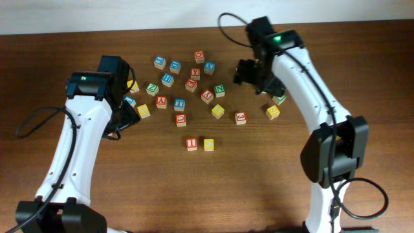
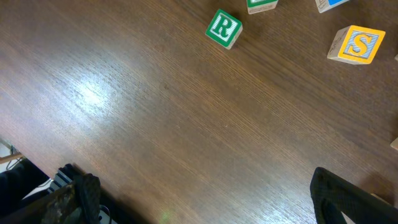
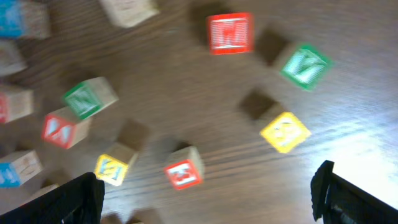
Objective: Spell out ICRA
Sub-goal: 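Move the left gripper over the green R block on the left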
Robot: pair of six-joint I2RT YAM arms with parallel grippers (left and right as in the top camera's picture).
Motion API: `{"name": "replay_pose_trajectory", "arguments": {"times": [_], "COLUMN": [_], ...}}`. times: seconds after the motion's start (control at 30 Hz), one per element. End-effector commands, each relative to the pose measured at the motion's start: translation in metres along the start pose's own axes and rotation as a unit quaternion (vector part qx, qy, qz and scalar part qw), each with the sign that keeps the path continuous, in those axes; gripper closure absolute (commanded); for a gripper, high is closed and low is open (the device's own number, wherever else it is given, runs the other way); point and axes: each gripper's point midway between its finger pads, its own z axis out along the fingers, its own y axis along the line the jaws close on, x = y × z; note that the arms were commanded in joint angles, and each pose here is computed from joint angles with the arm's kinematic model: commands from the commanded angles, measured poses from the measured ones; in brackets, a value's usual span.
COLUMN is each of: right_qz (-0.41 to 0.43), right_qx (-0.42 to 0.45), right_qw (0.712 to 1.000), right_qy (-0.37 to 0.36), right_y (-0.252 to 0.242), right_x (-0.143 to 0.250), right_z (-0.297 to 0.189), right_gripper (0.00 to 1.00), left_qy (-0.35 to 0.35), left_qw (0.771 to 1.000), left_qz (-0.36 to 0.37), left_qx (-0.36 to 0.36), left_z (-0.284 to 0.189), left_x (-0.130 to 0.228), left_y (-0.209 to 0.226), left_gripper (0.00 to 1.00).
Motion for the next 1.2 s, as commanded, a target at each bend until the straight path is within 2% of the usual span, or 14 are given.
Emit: {"name": "replay_pose_trajectory", "arguments": {"times": [0.0,0.1,0.27,0.4,0.47,0.5,0.67,0.87,0.97,1.0,1.17], "right_qz": [0.033,0.072,0.160,0.196,0.199,0.199,0.199,0.199,0.199,0.199,0.199], "right_qx": [-0.005,0.009,0.064,0.057,0.051,0.051,0.051,0.051,0.051,0.051,0.051], "right_qw": [0.999,0.997,0.984,0.978,0.977,0.977,0.977,0.977,0.977,0.977,0.977], "right_qy": [0.025,0.036,0.044,0.051,0.053,0.053,0.053,0.053,0.053,0.053,0.053], "right_y": [-0.026,-0.061,-0.150,-0.175,-0.175,-0.175,-0.175,-0.175,-0.175,-0.175,-0.175], "right_x": [-0.008,-0.018,-0.035,-0.039,-0.039,-0.040,-0.039,-0.039,-0.039,-0.039,-0.039], "right_z": [0.000,-0.001,-0.006,-0.008,-0.008,-0.008,-0.008,-0.008,-0.008,-0.008,-0.008], "right_gripper": [0.02,0.02,0.02,0.02,0.02,0.01,0.02,0.02,0.02,0.02,0.02], "left_qy": [-0.006,-0.006,-0.006,0.001,0.040,0.080,0.108,0.062,-0.047,-0.064,-0.069], "left_qw": [1.000,1.000,1.000,1.000,0.998,0.989,0.978,0.977,0.985,0.986,0.988], "left_qz": [-0.008,-0.008,-0.008,-0.008,-0.008,-0.011,-0.005,-0.013,-0.037,-0.041,-0.044], "left_qx": [-0.007,-0.007,-0.007,0.002,0.047,0.120,0.180,0.203,0.163,0.150,0.127], "left_z": [0.000,0.000,0.000,0.000,-0.001,-0.007,-0.015,-0.016,-0.013,-0.012,-0.009], "left_x": [-0.002,-0.002,-0.002,0.001,0.014,0.025,0.033,0.011,-0.034,-0.041,-0.041], "left_y": [0.003,0.003,0.003,0.001,-0.015,-0.042,-0.063,-0.075,-0.067,-0.063,-0.054], "left_gripper": [0.01,0.01,0.01,0.01,0.01,0.01,0.01,0.01,0.01,0.01,0.01]}}
